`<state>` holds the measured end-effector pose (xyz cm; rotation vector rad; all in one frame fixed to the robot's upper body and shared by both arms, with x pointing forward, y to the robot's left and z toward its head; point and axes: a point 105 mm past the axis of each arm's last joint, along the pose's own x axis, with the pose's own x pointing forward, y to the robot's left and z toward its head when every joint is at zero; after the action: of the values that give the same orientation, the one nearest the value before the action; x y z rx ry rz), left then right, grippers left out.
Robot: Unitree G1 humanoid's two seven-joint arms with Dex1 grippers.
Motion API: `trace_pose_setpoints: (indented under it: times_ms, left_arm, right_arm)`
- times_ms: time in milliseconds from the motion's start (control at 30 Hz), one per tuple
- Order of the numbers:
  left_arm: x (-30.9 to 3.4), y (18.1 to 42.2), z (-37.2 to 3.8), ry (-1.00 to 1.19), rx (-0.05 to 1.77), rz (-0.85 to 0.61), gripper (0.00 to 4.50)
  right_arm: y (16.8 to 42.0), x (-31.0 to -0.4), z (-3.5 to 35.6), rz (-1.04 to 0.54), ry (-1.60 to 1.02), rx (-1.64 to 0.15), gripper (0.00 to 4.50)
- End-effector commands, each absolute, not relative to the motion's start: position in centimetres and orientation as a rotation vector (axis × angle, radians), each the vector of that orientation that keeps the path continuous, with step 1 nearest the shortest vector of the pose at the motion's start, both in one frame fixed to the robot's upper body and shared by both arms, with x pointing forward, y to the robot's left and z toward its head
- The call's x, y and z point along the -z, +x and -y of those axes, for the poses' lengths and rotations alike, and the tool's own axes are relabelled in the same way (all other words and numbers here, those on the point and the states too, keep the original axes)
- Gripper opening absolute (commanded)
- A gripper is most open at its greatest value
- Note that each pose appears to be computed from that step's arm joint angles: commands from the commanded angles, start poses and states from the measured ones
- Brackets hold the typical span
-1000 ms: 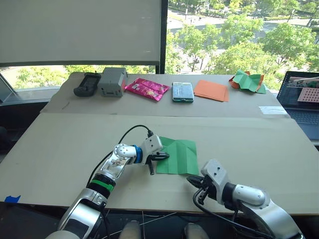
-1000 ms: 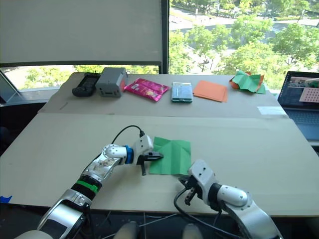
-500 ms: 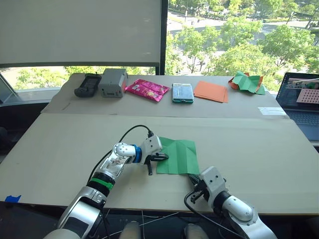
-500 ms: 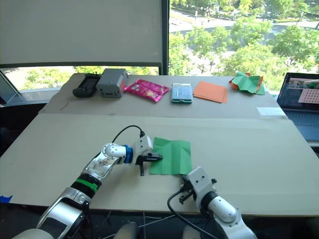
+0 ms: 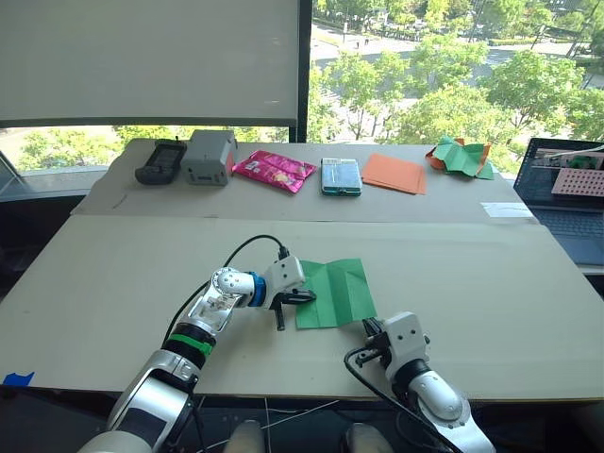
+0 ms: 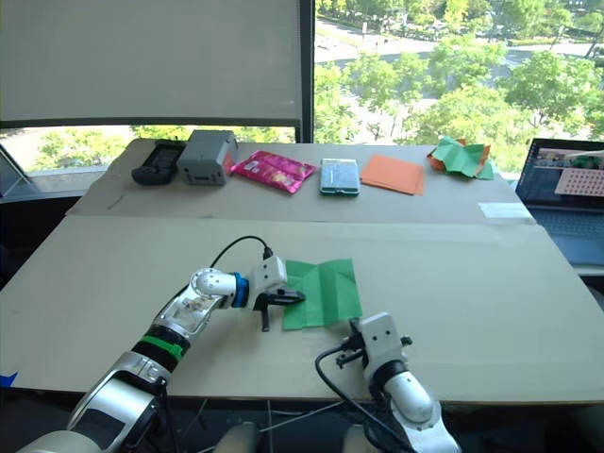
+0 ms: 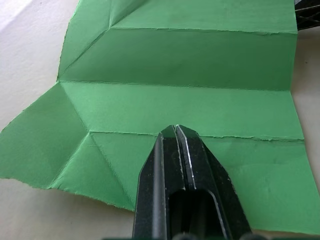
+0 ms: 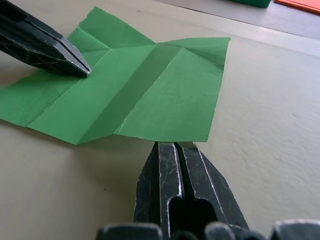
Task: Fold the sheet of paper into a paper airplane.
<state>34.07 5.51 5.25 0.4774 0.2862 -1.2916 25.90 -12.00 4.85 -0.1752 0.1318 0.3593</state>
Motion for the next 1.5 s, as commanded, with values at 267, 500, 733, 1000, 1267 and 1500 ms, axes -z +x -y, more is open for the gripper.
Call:
trace_pose_setpoints:
  times_ms: [267, 500, 733, 1000, 1267, 1500]
  left_arm:
    - [-2.8, 33.4, -6.7, 0.494, 1.278, -0.397, 0.0]
    - [-3.2, 33.4, -8.1, 0.468, 1.201, -0.395, 0.0]
    - [-6.5, 34.0, -11.2, 0.384, 1.04, -0.344, 0.0]
    - [-11.8, 33.2, -10.3, 0.215, 1.064, -0.217, 0.0]
    - [-7.1, 33.8, -8.1, 0.208, 1.103, -0.346, 0.0]
    - [-3.3, 34.0, -8.8, 0.303, 1.111, -0.438, 0.0]
  right_arm:
    - [27.3, -8.1, 8.6, -0.015, -0.124, -0.613, 0.06]
    - [28.6, -7.5, 5.3, -0.054, -0.149, -0.777, 0.06]
    - [29.1, -6.0, 5.2, -0.11, -0.188, -0.835, 0.06]
    - [29.4, -5.7, 4.9, -0.123, -0.193, -0.853, 0.06]
    - [29.7, -5.5, 4.8, -0.127, -0.207, -0.844, 0.06]
    - [30.1, -6.7, 5.4, -0.097, -0.212, -0.82, 0.06]
